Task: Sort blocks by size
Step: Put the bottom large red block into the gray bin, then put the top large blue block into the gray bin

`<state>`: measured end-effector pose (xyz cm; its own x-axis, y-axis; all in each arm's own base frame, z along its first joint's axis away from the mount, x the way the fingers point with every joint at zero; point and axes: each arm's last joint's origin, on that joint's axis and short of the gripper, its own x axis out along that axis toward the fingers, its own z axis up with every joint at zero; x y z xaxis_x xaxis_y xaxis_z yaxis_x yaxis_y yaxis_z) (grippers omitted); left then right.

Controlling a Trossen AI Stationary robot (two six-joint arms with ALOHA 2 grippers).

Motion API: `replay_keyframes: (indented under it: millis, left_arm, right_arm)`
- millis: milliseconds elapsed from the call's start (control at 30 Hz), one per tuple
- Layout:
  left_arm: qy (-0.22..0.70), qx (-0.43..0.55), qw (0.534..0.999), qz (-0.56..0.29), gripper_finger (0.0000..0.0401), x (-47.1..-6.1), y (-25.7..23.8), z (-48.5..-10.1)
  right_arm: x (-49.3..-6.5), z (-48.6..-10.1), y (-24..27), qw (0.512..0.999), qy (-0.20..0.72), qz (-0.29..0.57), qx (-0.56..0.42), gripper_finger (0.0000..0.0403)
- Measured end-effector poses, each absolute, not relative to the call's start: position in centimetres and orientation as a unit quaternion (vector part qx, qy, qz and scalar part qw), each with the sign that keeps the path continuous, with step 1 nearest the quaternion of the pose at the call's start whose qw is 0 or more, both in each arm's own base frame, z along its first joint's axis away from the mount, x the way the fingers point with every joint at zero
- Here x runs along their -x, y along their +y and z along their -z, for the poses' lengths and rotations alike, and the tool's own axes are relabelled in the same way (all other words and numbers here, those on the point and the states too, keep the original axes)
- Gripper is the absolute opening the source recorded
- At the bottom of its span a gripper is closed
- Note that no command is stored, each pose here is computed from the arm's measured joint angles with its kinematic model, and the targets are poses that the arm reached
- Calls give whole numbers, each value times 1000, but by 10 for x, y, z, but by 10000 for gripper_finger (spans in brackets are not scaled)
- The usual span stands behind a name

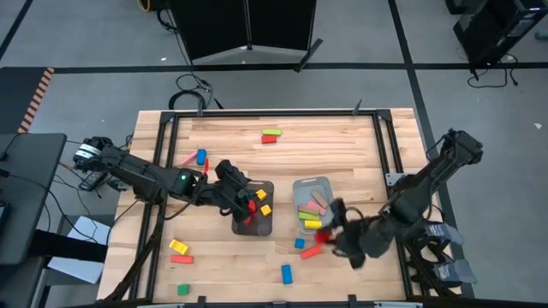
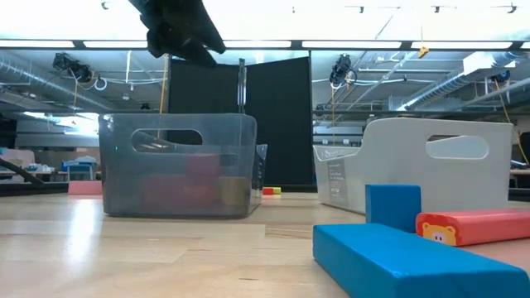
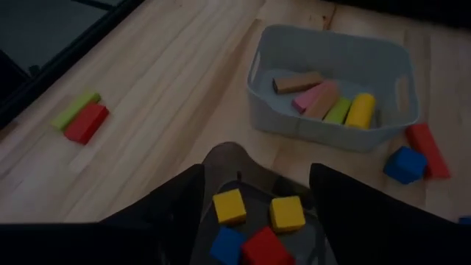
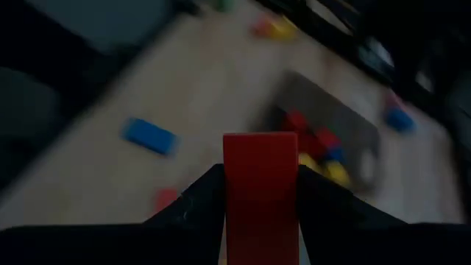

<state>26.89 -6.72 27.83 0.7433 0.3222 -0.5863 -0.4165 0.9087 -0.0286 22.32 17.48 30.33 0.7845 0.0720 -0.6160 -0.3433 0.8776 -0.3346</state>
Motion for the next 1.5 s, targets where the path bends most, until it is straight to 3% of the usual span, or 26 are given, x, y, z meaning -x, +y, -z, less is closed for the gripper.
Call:
replay_keyframes:
  millis: [267, 500, 733, 900, 1100, 1267, 1500]
  left_arm:
    - [313, 118, 910, -243, 252, -250, -52, -286]
    - [362, 145, 858, -334, 252, -233, -29, -278]
    - [399, 155, 803, -415, 257, -223, 5, -273]
    - [431, 170, 753, -468, 265, -215, 40, -268]
    - [451, 181, 728, -484, 271, -207, 75, -268]
    - [465, 203, 718, -476, 272, -200, 94, -262]
    - [495, 258, 689, -463, 272, -185, 106, -223]
  right_arm:
    - [-254, -261, 133, 900, 389, -4, 195, 149]
    - [-267, -226, 102, 861, 479, 74, 153, 246]
    - [-265, -232, 99, 873, 461, 72, 139, 302]
    - [-251, -261, 106, 910, 395, 48, 117, 308]
    - [-229, -282, 114, 931, 343, 50, 116, 298]
    - [-212, -275, 119, 936, 331, 57, 109, 291]
    - [-199, -252, 121, 940, 321, 69, 88, 289]
